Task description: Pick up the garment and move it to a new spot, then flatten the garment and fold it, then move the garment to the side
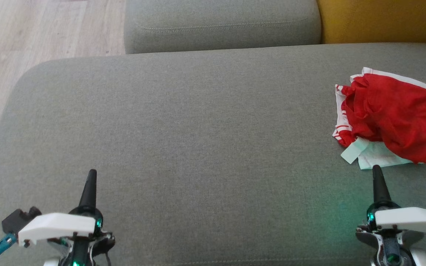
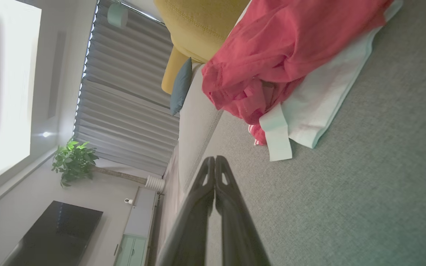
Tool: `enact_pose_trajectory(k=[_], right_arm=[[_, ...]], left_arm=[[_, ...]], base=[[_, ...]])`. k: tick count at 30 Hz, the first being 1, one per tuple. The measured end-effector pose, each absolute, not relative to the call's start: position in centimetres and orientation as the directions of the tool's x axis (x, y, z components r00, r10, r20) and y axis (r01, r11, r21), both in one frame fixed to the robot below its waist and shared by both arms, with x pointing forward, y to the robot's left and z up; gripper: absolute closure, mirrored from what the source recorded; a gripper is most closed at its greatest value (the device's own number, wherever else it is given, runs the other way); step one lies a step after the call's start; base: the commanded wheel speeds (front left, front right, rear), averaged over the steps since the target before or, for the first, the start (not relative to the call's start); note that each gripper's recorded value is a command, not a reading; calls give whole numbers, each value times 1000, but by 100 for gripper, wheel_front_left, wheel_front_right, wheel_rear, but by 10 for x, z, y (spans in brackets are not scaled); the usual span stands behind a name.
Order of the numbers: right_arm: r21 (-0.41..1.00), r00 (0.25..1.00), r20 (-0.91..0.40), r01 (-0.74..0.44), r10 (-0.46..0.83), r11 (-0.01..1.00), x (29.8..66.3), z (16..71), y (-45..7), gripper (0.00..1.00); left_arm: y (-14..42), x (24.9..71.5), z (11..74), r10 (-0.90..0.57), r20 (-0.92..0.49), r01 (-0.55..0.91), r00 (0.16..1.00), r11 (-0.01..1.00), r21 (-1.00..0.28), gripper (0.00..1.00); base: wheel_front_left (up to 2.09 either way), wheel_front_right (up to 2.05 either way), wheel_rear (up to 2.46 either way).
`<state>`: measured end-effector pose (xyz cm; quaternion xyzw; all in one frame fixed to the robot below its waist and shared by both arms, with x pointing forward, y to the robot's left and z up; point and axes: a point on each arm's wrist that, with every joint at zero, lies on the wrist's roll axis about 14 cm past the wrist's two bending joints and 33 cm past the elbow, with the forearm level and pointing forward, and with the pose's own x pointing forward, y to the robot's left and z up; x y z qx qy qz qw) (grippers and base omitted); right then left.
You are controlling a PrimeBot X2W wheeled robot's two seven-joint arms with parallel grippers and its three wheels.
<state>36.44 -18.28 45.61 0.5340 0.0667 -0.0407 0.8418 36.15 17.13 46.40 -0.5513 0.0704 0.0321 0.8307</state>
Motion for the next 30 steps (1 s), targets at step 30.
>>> enact_pose_trajectory(k=[30], right_arm=[[987,992,-129,130,-19,97,369,467,-198,100]], left_arm=[[181,368,469,-35,-124,-120,992,94,-988,100]], base=[[0,0,0]])
